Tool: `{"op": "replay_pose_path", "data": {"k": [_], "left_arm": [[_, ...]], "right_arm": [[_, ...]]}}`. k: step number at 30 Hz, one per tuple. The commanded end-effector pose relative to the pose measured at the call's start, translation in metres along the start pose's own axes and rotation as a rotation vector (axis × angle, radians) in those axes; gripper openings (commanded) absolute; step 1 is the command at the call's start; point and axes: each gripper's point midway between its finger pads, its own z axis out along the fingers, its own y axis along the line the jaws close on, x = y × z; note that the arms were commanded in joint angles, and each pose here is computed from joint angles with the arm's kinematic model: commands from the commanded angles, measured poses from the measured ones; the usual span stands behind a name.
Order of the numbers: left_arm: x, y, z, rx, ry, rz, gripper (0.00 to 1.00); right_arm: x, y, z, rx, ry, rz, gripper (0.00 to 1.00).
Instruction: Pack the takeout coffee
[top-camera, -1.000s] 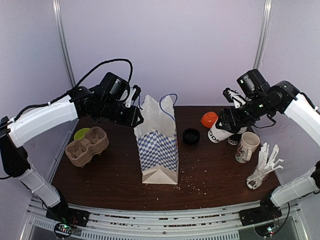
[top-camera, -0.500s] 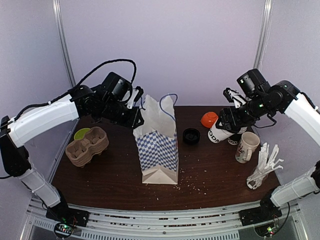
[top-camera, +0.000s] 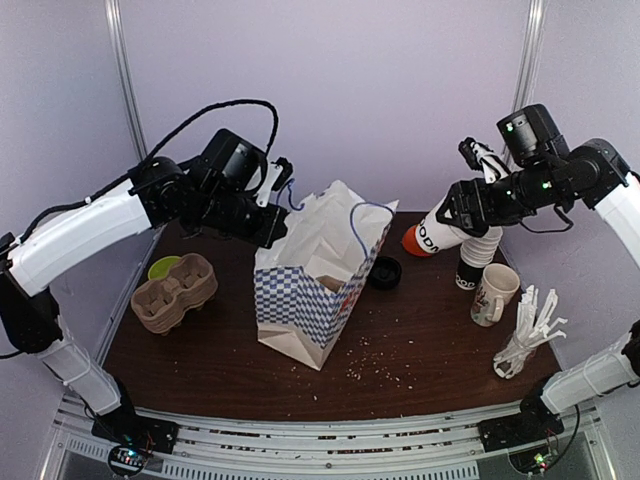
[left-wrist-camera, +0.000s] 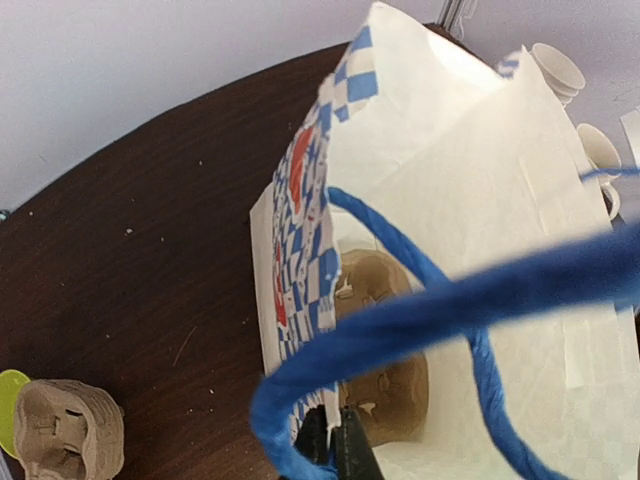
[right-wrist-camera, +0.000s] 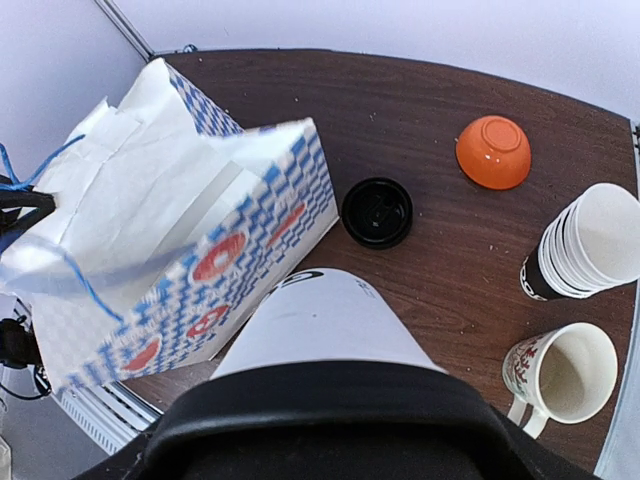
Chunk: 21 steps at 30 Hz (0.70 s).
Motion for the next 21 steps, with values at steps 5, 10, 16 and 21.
{"op": "replay_pose_path", "data": {"k": [5,10,16,21], "left_arm": [[-0.016,-0.022,-0.025,-0.019,-0.076,0.097,0.00],[0.000,-0.033,-0.014,-0.046,-0.045,0.112,0.00],[0.001,-0.033,-0.015,-0.050,-0.048,0.089,0.00],[0.001,-0.036,-0.015,-0.035,-0.046,0.079,0.00]], "right_arm": [[-0.030,0.015,-0.026,-0.029,-0.085,0.002,0.82],[-0.048,0.032,-0.040,-0.092,-0.129,-0.005,0.81],[-0.047,0.071,-0.046,-0.199,-0.121,-0.059,0.80],[-0.036,0.103,-0.030,-0.233,-0.078,-0.119,0.80]]}}
